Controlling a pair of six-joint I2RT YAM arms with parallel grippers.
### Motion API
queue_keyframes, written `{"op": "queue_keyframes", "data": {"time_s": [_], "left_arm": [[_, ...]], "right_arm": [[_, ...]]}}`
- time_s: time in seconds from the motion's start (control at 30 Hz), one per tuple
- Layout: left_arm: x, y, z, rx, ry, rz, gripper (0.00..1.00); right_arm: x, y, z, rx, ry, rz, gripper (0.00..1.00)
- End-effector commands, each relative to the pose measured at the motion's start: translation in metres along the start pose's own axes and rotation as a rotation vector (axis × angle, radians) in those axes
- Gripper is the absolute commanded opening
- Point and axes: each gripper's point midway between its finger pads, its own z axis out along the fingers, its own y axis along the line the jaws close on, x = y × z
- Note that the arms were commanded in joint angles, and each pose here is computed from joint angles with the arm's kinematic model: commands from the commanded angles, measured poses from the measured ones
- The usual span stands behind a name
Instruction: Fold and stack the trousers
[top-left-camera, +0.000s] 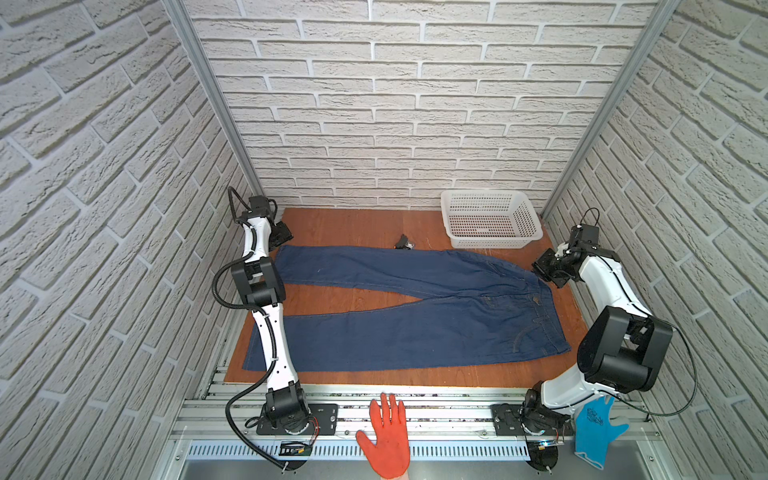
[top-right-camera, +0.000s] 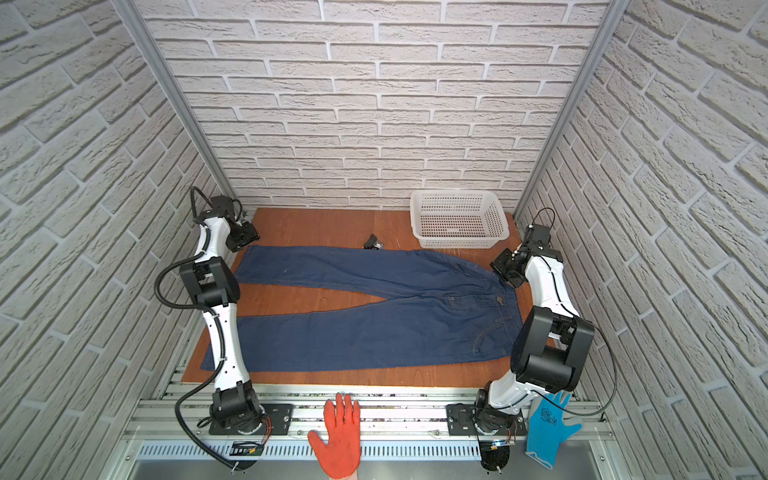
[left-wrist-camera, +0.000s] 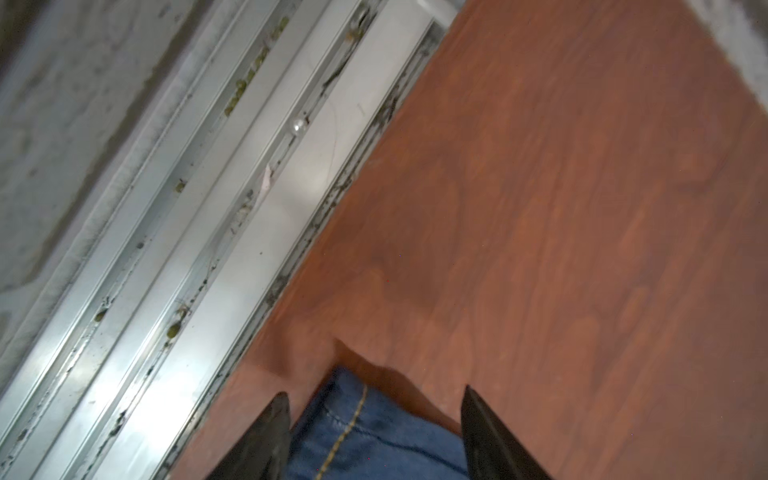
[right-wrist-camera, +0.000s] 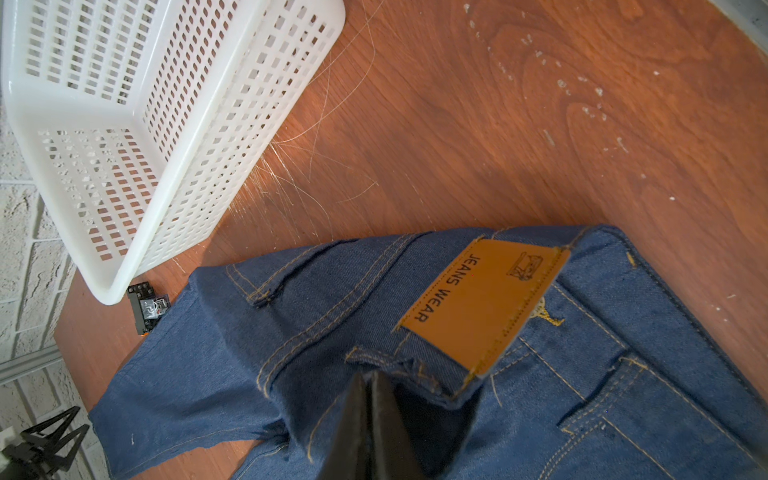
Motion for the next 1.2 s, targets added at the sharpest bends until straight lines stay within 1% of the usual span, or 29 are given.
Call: {"op": "queue_keyframes", "data": {"time_s": [0.0, 0.13, 0.23, 0.4, 0.47, 0.57, 0.63, 0.73, 0.87, 1.03, 1.17], "left_arm": [[0.005, 0.006, 0.002, -0.019, 0.025, 0.034, 0.65], [0.025, 0.01, 0.009, -0.075, 0.083, 0.088, 0.6], [0.04, 0.018, 0.009, -0.13, 0.131, 0.115, 0.54], [0.062, 0.019, 0.007, -0.171, 0.212, 0.162, 0.46], [0.069, 0.022, 0.006, -0.192, 0.237, 0.171, 0.41], [0.072, 0.023, 0.003, -0.207, 0.248, 0.177, 0.31], [0.069, 0.023, 0.002, -0.208, 0.236, 0.177, 0.21], [0.059, 0.017, -0.002, -0.194, 0.193, 0.174, 0.1], [0.034, 0.005, -0.016, -0.162, 0.091, 0.163, 0.0], [-0.005, -0.004, -0.053, -0.115, -0.084, 0.135, 0.0], [-0.026, 0.005, -0.089, -0.046, -0.22, 0.054, 0.0]], "right_arm": [[-0.006, 0.009, -0.006, -0.015, -0.027, -0.017, 0.05], [-0.004, 0.009, -0.004, -0.015, -0.02, -0.015, 0.05], [-0.004, 0.009, -0.004, -0.016, -0.016, -0.017, 0.05], [-0.004, 0.011, -0.004, -0.022, -0.015, -0.023, 0.05], [-0.004, 0.011, -0.004, -0.023, -0.015, -0.022, 0.05], [-0.003, 0.01, -0.003, -0.024, -0.011, -0.023, 0.05], [-0.003, 0.01, -0.002, -0.024, -0.008, -0.024, 0.05], [-0.002, 0.01, -0.001, -0.025, -0.006, -0.024, 0.05], [-0.004, 0.011, -0.001, -0.025, -0.008, -0.024, 0.05], [-0.016, 0.012, -0.011, -0.018, -0.042, -0.017, 0.05], [-0.03, 0.005, -0.027, -0.015, -0.094, 0.01, 0.05]]}}
